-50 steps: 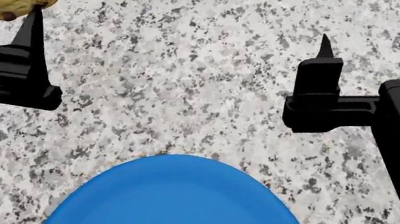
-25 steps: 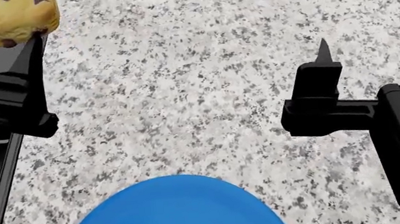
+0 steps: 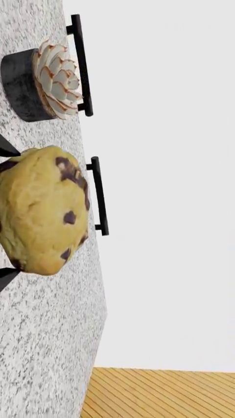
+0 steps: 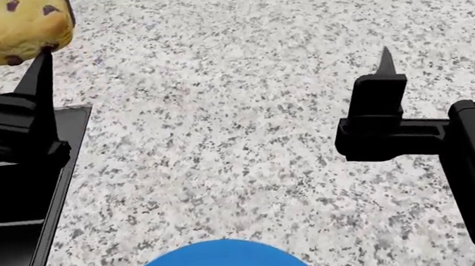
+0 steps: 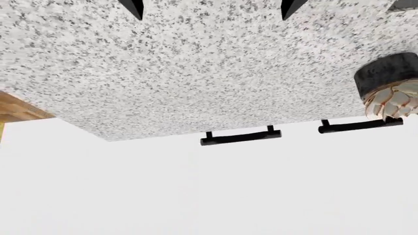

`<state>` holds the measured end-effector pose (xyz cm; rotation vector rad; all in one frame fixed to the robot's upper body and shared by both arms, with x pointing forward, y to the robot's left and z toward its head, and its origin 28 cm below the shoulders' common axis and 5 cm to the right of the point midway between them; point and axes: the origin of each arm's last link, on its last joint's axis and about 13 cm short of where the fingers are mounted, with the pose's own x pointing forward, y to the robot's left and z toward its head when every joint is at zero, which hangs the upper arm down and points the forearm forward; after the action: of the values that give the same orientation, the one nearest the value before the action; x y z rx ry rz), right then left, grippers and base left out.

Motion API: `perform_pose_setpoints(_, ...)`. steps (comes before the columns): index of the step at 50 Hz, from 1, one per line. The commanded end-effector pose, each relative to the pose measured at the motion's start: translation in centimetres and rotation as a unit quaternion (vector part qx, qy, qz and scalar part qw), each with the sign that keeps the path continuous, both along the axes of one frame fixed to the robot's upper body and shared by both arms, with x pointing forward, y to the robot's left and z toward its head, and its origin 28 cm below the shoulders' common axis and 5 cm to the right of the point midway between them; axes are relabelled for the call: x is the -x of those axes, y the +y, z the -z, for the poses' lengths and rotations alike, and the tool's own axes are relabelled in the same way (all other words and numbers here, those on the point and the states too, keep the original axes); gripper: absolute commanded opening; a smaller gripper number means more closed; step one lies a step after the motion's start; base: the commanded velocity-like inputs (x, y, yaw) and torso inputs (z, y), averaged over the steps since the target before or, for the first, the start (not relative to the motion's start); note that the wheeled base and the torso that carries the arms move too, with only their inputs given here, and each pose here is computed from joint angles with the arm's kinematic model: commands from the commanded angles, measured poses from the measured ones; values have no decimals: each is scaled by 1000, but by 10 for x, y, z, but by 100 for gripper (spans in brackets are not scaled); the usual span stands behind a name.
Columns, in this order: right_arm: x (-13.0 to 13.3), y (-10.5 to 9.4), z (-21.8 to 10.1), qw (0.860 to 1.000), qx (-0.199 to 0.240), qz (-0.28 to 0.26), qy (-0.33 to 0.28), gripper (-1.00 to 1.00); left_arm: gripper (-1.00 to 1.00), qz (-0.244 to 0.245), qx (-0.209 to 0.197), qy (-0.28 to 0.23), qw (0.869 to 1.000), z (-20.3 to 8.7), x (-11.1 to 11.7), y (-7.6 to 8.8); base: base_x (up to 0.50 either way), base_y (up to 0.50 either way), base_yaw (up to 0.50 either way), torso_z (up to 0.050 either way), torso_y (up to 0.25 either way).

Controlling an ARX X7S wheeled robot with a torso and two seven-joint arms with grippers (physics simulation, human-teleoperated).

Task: Place the pastries on the plates.

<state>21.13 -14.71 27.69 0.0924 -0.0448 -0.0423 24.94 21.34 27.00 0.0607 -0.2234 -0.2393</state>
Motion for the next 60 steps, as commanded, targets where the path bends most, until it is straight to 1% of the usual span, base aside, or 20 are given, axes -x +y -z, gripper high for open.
perform_pose_setpoints(1,0,4,-5,1000,5,-24,-17,100,-100,26,38,-16,999,-10,-1,-6,0,0,0,0,250)
perform_pose_setpoints(6,0,3,-5,1000,7,-23,-19,100,-100,26,40,-16,999,-10,-1,-7,4,0,0,0,250)
perform_pose_setpoints(10,-2,3,-2,999,24,-6,-32,100,-100,26,41,-14,999,-9,-1,-8,0,0,0,0,250)
perform_pose_setpoints(17,-2,3,0,999,32,2,-43,100,-100,26,43,-11,999,-8,-1,-7,0,0,0,0,250)
perform_pose_setpoints(19,-2,4,-1,998,34,4,-58,100,-100,26,43,-11,999,-8,0,-7,0,0,0,0,250)
perform_pose_setpoints(20,-1,3,0,996,46,7,-73,100,-100,26,43,-12,999,-8,0,-7,0,0,0,0,250)
perform_pose_setpoints(21,-1,3,0,996,49,8,-73,100,-100,24,43,-13,999,-8,0,-7,0,0,0,0,250)
perform_pose_setpoints(22,0,3,0,996,45,1,-75,100,-100,16,31,-18,999,-7,0,-7,0,0,0,0,0)
perform_pose_setpoints(24,1,2,0,996,44,-3,-77,100,-100,21,37,-16,999,-7,0,-7,0,0,0,0,0)
perform_pose_setpoints(25,0,2,0,995,52,-1,-84,100,-100,19,37,-18,999,-7,0,-6,0,0,0,0,0)
perform_pose_setpoints(27,0,2,0,995,49,3,-85,100,-100,17,36,-22,999,-7,1,-6,0,0,0,0,0)
perform_pose_setpoints(29,0,2,-1,996,45,5,-73,100,-100,2,33,-25,999,-6,0,-5,-111,1,0,0,0)
perform_pose_setpoints(33,0,3,0,996,52,9,-76,100,-100,0,33,-22,999,-5,0,-5,-490,5,0,0,0)
perform_pose_setpoints(60,-1,2,-1,996,48,4,-74,100,-100,-6,30,-12,999,-2,-1,-5,-500,5,0,0,0)
